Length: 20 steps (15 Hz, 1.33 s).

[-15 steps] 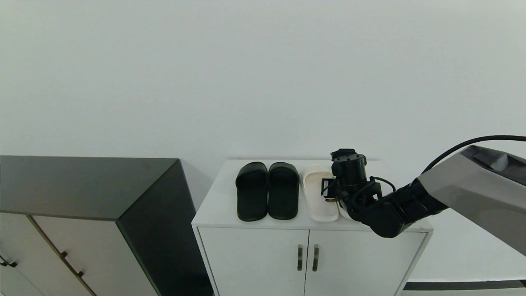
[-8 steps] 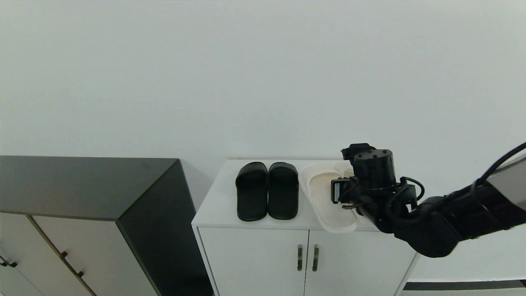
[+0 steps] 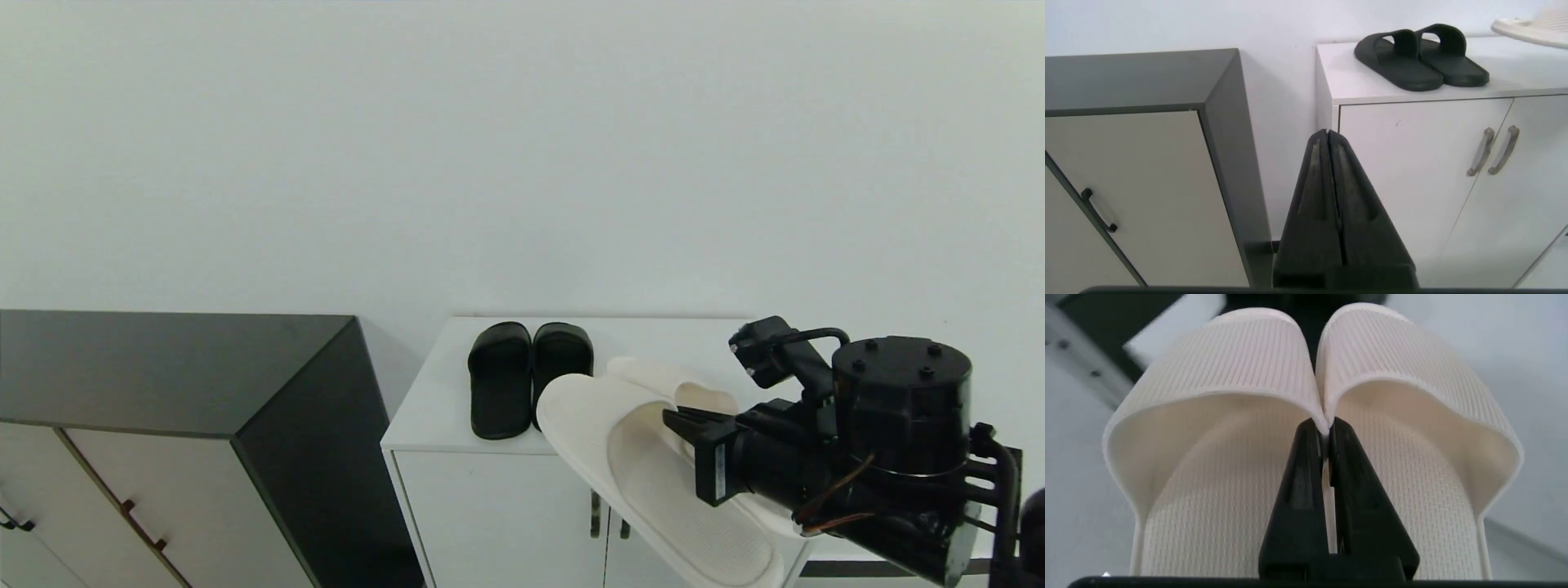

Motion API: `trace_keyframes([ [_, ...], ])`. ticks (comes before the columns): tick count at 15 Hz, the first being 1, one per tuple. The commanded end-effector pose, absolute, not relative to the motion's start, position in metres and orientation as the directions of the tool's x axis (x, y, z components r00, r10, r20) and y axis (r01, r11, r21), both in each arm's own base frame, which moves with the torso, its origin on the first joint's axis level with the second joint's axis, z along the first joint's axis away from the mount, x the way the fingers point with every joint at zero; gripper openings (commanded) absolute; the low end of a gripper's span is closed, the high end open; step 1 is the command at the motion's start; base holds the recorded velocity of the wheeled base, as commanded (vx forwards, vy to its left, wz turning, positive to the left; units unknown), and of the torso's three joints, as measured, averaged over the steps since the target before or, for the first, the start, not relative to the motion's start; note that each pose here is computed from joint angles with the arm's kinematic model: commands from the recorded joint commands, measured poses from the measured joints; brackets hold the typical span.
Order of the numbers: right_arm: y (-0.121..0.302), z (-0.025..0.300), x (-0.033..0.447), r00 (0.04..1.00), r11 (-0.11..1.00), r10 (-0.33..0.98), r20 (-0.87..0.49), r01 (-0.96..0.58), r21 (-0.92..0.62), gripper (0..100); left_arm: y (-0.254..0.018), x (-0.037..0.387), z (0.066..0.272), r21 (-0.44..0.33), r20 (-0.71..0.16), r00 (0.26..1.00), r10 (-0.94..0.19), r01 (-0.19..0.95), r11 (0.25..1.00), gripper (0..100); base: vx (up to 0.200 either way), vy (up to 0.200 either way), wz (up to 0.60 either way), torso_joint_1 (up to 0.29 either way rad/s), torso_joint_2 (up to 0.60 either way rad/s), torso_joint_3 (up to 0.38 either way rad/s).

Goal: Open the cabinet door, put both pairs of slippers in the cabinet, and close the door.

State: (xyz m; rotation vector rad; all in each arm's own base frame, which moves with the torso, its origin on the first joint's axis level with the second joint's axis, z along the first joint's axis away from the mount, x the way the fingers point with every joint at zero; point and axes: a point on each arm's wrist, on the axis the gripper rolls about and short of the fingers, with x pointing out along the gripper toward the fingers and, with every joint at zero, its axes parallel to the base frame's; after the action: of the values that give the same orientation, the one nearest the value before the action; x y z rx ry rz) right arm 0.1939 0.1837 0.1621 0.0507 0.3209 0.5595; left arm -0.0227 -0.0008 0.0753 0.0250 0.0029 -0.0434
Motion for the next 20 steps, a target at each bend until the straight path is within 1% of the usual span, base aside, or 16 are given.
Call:
trace_keyframes([
  [1,0.177,0.172,0.183,0.798,0.835,0.550,-0.248,-0.531,0.142,0,-0.001,-0.023,0.075,0.026,-0.003,0.999,-0.043,0.043,0.999,0,0.000,0.000,0.00,0.000,0.00,0.000],
  [5,0.177,0.168,0.184,0.797,0.840,0.543,-0.265,-0.525,0.139,0,-0.001,-0.023,0.075,0.026,-0.003,0.999,-0.044,0.045,0.999,0,0.000,0.000,0.00,0.000,0.00,0.000],
  [12,0.178,0.164,0.189,0.800,0.846,0.532,-0.277,-0.516,0.133,0,-0.001,-0.023,0.075,0.026,-0.003,0.999,-0.043,0.043,0.999,0,-0.200,0.000,0.00,0.000,0.00,0.002],
  [20,0.175,0.158,0.187,0.796,0.848,0.526,-0.299,-0.516,0.118,0,-0.001,-0.023,0.075,0.026,-0.003,0.999,-0.044,0.045,0.999,0,0.000,0.000,0.00,0.000,0.00,0.000],
])
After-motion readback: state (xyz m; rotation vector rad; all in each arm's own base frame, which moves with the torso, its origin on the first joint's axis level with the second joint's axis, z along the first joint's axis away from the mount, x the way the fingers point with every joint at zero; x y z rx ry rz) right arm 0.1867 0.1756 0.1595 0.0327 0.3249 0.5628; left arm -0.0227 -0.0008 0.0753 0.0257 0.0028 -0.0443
